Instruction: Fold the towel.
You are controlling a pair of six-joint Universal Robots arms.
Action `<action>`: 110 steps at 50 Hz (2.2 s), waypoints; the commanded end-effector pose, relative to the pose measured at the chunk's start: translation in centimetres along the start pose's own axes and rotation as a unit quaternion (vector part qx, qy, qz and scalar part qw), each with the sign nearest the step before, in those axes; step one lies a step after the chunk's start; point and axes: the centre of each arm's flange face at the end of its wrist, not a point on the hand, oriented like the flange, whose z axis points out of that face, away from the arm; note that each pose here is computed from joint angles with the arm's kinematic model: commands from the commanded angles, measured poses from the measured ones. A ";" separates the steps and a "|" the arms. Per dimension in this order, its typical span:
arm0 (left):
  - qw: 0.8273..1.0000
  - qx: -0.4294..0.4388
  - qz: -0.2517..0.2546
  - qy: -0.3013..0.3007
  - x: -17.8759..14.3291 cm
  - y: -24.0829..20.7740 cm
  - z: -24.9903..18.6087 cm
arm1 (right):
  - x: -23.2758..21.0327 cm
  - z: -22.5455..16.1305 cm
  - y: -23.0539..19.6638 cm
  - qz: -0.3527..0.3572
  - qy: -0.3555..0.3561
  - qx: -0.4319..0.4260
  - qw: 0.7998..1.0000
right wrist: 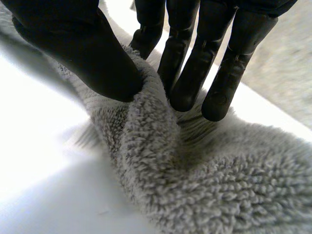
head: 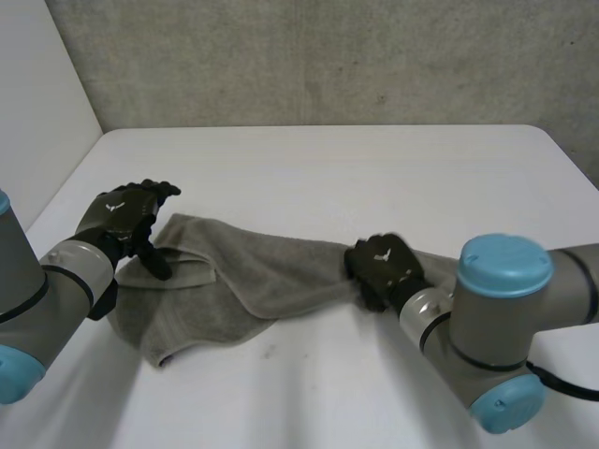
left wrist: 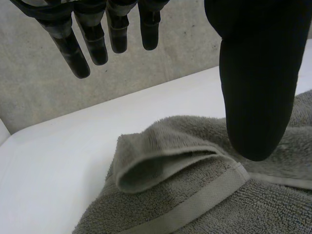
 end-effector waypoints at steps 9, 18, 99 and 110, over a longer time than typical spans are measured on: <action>0.999 0.012 0.012 0.030 0.8 0.0 1.8 | 9.1 -3.0 -3.3 -0.012 0.097 -0.015 0.995; 0.994 -0.004 0.018 0.105 3.5 1.6 3.1 | 11.3 -3.1 -2.9 -0.007 0.118 -0.025 0.993; 0.981 0.041 0.163 0.098 5.7 4.6 10.9 | 12.2 -0.3 -1.8 -0.019 0.115 -0.033 0.993; 0.976 0.059 0.189 0.095 5.8 4.6 12.8 | 13.3 2.3 -2.4 -0.042 0.120 -0.012 0.992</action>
